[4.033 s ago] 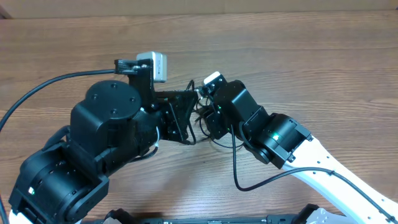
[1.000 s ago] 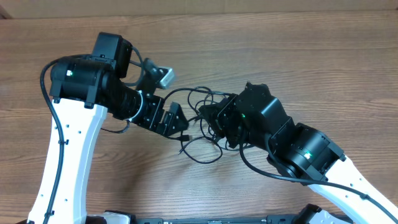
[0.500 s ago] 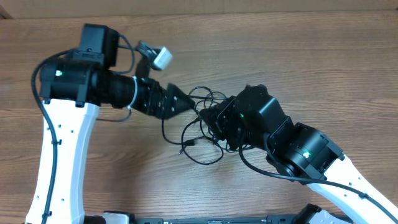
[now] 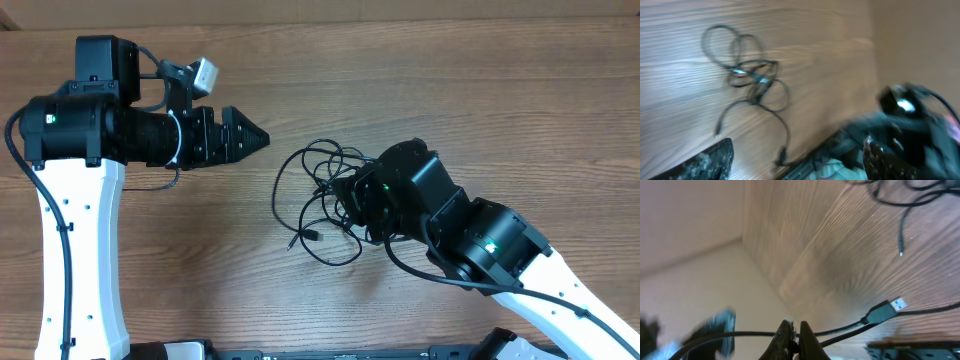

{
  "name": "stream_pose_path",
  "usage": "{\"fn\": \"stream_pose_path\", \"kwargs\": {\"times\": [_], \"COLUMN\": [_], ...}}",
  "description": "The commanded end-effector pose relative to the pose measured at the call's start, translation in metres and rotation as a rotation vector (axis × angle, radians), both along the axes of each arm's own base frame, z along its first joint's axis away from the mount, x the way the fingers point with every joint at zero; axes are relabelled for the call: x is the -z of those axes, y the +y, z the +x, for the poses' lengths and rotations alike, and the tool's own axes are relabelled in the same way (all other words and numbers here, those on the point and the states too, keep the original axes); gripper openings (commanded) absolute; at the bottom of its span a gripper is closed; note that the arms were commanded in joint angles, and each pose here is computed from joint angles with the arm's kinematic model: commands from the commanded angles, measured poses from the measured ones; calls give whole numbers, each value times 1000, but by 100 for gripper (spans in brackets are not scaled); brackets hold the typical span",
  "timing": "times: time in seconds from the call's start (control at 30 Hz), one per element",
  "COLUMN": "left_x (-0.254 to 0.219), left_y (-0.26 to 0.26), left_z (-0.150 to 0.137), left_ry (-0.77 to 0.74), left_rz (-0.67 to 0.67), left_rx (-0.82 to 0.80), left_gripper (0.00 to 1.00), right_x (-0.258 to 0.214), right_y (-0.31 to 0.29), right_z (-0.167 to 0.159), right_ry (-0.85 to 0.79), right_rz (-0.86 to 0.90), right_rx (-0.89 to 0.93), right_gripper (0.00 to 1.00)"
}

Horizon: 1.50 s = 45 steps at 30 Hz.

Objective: Untangle cables

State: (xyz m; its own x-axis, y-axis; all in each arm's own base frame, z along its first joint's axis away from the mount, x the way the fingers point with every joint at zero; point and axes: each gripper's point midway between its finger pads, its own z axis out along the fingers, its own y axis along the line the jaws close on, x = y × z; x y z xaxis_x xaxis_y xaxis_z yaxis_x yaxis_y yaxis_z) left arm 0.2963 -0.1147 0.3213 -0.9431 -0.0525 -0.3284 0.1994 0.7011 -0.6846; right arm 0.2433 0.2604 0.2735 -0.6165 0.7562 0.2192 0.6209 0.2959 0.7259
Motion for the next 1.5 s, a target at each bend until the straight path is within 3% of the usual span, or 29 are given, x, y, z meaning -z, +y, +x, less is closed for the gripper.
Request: {"fn": "stream_pose_path", "kwargs": {"times": [0.0,0.17,0.37,0.53,0.73,0.93,1.23,1.47], "left_x": [-41,-40,-16,-1,5,6,7,13], "left_y": [-30,-37,-39,-37,-32,-34,-47,-40], "left_z": [-27,-50,-57,-57,-49,-49,-57,-51], "left_ry": [-234,-299,-264,-251,-258,-243,-249,-238], "left_rz": [-188,-187,-37,70,121,118,120,184], "left_rx": [274,409,472,504,491,485,542,516], "left_gripper": [79,74,74,77,69,59,65,57], "right_x": [2,8,-4,-18,-26,-38,-57,-59], "right_y": [-4,6,20,41,44,40,52,54], "right_z": [19,27,30,19,20,20,12,9], "right_ry": [66,71,60,83,71,85,86,92], "right_rz": [53,63,138,231,265,324,413,421], "right_rx": [193,188,159,52,34,-3,-111,-128], "right_gripper": [4,4,4,4,4,4,4,4]}}
